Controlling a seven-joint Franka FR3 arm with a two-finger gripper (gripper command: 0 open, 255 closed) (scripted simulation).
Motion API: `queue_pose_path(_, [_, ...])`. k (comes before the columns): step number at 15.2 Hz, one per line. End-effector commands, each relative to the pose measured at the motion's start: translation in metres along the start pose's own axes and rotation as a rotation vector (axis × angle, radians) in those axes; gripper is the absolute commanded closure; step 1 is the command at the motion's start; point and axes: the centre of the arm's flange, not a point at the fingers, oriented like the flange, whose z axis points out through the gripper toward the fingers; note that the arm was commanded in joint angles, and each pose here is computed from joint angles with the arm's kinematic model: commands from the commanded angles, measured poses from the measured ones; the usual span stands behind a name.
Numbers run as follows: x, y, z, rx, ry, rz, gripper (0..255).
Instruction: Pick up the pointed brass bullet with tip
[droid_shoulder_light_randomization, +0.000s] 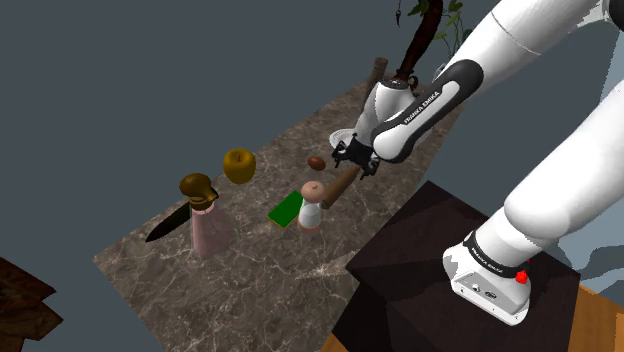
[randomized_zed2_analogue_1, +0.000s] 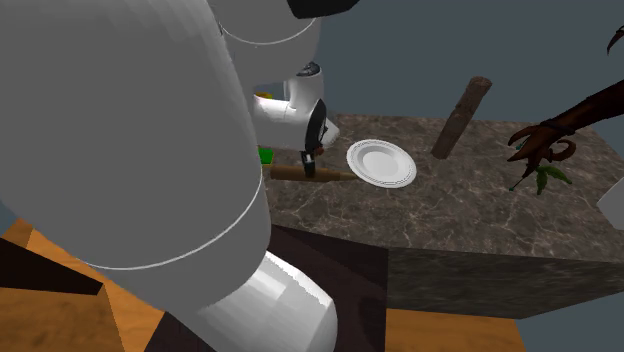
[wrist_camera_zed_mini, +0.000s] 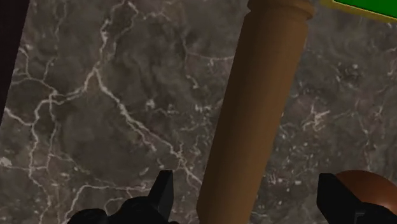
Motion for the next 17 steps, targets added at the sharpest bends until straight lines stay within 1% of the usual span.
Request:
queue_pose_path(1, [0.003,-0.007,0.026,0.013,0.010,0.090,0])
queue_pose_path(2, [0.003,-0.007,0.026,0.013,0.010,0.090,0])
queue_pose_path(9, [0.002,-0.001,0.066,0.013,0.010,0.090,0])
queue_pose_path(11, [0.002,-0.001,0.066,0.013,0.010,0.090,0])
queue_pose_path(12, [0.002,-0.001,0.066,0.013,0.010,0.090,255])
queue_pose_path(17, [0.002,-0.001,0.066,0.013,0.010,0.090,255])
